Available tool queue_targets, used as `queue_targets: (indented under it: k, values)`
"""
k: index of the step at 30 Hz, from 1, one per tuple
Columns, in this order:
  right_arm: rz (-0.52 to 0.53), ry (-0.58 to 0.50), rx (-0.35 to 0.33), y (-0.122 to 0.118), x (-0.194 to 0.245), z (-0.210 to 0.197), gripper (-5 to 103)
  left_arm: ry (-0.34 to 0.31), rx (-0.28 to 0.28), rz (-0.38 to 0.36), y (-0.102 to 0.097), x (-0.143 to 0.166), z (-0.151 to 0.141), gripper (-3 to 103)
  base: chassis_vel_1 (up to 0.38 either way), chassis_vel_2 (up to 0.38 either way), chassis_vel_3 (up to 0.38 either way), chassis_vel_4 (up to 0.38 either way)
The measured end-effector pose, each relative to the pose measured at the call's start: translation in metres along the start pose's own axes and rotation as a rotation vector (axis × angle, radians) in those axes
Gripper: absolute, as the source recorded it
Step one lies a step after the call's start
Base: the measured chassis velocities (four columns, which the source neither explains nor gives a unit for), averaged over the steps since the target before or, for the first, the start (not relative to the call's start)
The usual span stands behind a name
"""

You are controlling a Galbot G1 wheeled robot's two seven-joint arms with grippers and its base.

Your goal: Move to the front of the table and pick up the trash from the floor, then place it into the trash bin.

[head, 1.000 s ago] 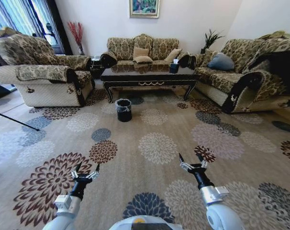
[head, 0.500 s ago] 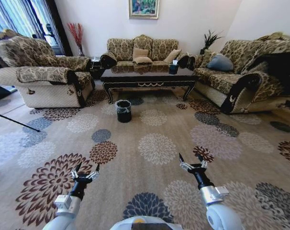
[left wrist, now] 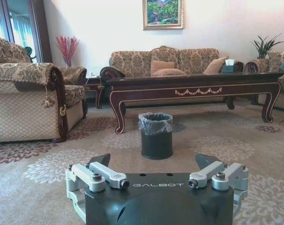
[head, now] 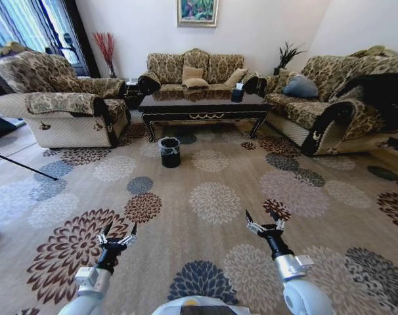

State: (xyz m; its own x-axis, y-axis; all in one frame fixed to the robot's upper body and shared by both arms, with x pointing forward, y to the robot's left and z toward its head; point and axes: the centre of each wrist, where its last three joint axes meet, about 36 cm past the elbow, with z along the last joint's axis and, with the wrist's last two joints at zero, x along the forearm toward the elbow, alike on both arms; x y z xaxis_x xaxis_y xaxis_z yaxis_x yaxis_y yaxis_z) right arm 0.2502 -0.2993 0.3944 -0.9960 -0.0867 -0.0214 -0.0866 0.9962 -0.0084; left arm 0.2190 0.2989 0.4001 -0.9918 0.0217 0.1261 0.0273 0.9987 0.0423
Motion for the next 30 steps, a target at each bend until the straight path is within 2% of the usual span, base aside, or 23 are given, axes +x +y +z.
queue_targets:
  k: [30]
  values:
    - [0.0,0.0,0.0,0.0,0.0,0.0,100,0.0,0.0,0.0,0.0,0.0,0.0,100,0.019,-0.016,-0.014,0.016]
